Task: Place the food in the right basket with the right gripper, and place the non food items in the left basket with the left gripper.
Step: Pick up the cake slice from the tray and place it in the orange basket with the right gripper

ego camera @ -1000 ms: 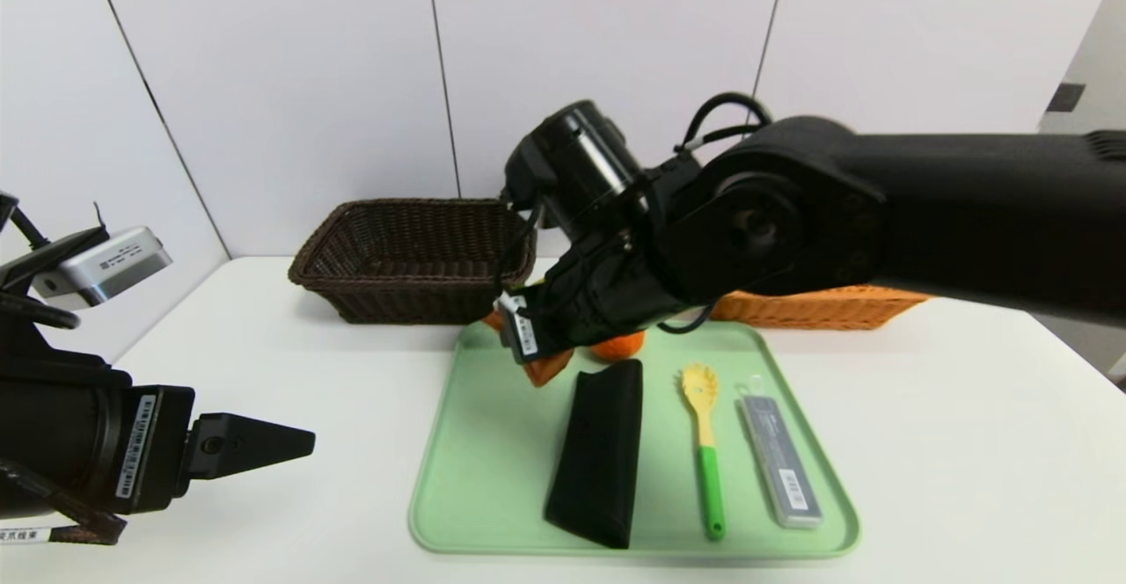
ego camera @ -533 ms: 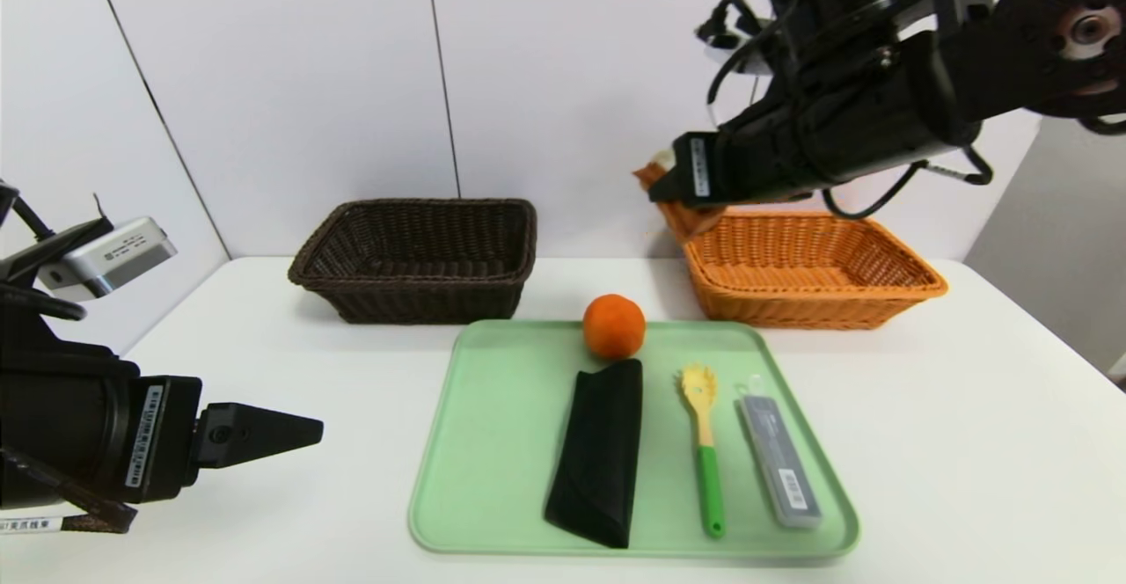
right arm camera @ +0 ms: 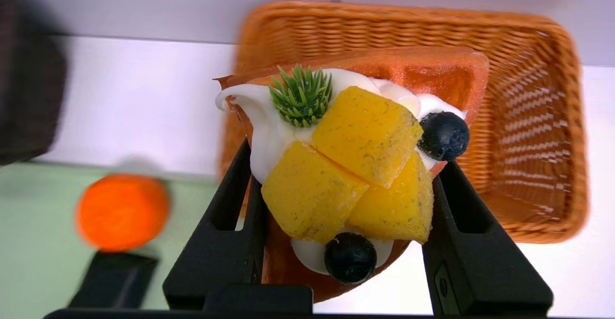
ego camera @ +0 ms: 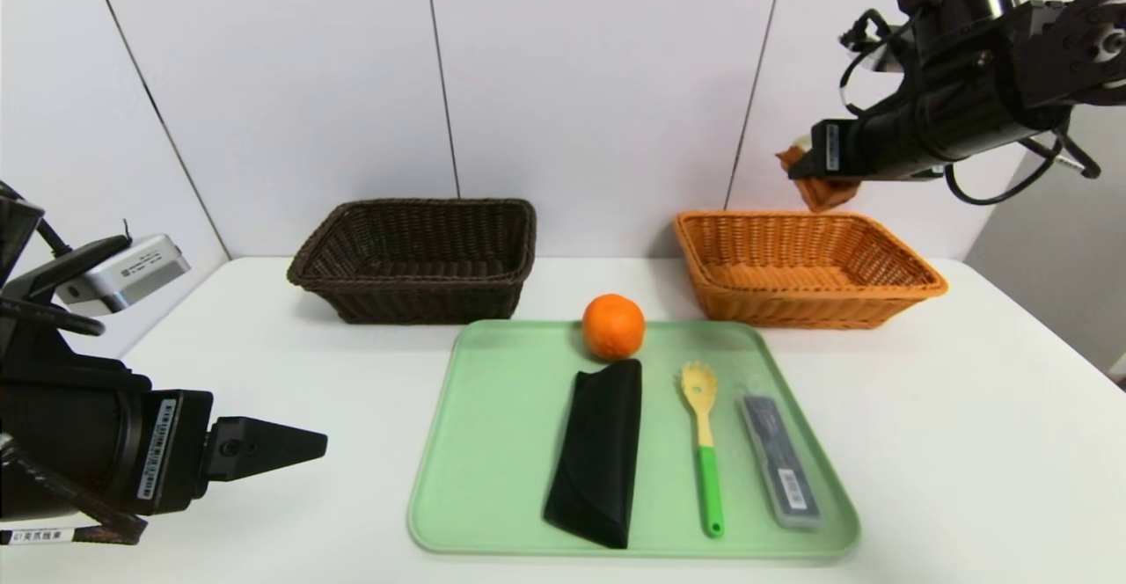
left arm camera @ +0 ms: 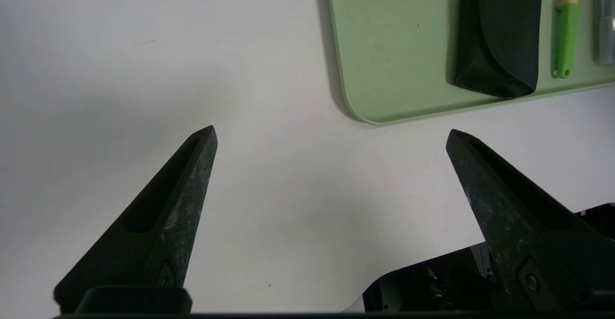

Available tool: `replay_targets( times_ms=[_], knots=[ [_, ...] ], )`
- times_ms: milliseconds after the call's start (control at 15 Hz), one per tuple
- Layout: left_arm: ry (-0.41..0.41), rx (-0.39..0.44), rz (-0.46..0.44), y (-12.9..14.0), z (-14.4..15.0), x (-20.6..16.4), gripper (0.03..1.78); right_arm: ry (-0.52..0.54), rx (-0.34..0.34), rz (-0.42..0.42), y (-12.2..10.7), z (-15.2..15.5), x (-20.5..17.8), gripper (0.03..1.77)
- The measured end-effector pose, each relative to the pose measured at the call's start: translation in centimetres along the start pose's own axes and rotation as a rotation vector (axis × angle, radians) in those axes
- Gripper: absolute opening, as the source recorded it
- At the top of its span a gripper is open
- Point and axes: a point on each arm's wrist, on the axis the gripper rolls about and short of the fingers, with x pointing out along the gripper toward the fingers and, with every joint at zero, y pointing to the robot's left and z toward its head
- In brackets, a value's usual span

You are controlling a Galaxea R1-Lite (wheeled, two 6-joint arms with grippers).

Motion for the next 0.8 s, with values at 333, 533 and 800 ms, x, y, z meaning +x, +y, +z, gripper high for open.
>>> replay_targets(
  times_ms=[333,533,800],
  knots=[
    [0.009,-0.001,0.006,0.0,0.1,0.3,1.69,0.070,0.053,-0.077,-3.4,-1.3,6.3,0.87],
    [0.007,-0.001,0.006,0.0,0.2,0.3,1.69,0.085,0.070,-0.114,-5.1,-2.6,10.7,0.87],
    [0.016,-0.003,0.009,0.0,0.0,0.5,1.69,0.090,0.082,-0.140,-6.2,-4.3,15.4,0.87]
  ],
)
